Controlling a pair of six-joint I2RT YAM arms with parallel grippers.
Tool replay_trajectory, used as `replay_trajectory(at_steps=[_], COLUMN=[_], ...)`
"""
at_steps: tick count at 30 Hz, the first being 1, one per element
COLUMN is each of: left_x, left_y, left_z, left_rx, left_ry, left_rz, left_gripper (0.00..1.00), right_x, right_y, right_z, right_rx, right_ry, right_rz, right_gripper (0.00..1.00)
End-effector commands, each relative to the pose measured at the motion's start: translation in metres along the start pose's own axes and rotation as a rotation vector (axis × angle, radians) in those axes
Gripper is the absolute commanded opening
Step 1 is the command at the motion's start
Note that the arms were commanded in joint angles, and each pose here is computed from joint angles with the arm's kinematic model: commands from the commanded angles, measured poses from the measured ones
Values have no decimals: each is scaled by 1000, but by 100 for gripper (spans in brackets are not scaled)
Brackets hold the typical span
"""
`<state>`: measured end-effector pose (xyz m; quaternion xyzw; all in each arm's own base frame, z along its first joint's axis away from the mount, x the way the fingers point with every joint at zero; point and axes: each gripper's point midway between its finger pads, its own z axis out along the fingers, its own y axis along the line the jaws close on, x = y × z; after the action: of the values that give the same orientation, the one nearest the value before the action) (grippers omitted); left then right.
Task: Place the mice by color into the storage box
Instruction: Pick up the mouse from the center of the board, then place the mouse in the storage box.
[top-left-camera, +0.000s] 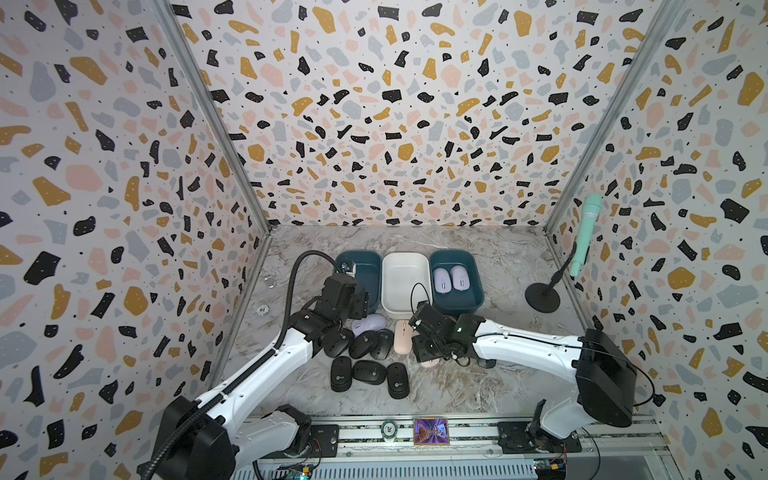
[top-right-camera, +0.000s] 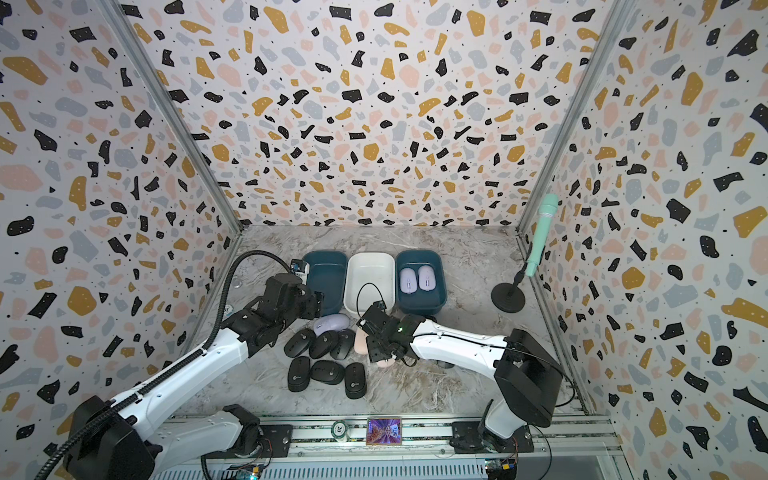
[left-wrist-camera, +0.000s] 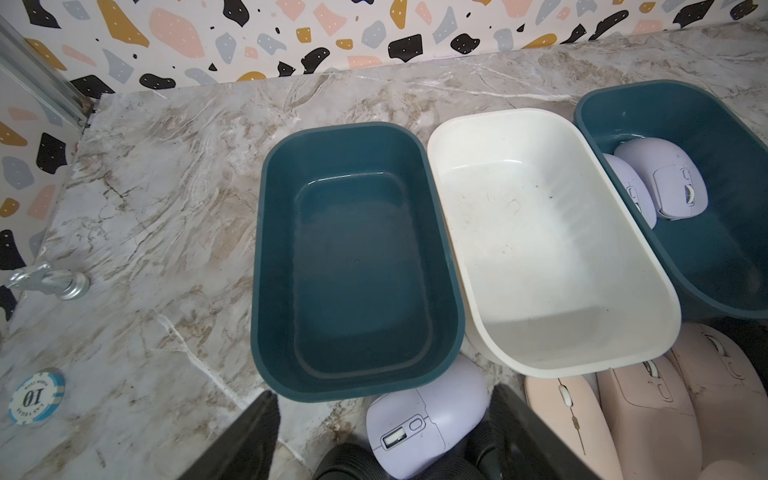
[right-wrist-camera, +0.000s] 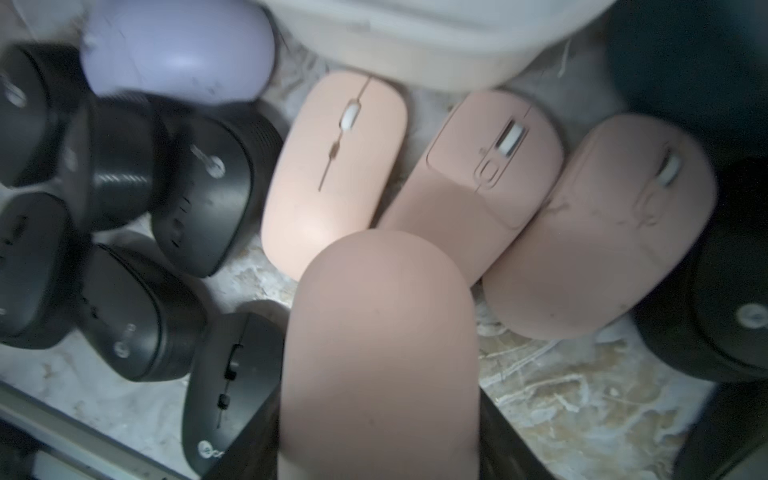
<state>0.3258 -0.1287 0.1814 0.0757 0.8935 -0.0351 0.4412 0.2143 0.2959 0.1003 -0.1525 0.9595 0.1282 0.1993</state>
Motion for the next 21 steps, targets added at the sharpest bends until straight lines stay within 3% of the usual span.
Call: replay_trajectory(at_steps=[1,11,21], left_x=[-13,-21,-27], left_y=[-2,0,5], left_z=[-3,-4,-9], left_rx=[-3,-19,-42], left_ry=[-31,-48,-64], left_rz=[14,15,22], left_gripper=[79,79,79], right_x=[-29,-142,-235], right_y=[-8,-50,-56], right_z=[-24,-48,-15], right_rx=[0,-2,16], right_ry=[-66,-289,-376], right_rz=[-10,-8,-44], right_gripper=[49,50,51])
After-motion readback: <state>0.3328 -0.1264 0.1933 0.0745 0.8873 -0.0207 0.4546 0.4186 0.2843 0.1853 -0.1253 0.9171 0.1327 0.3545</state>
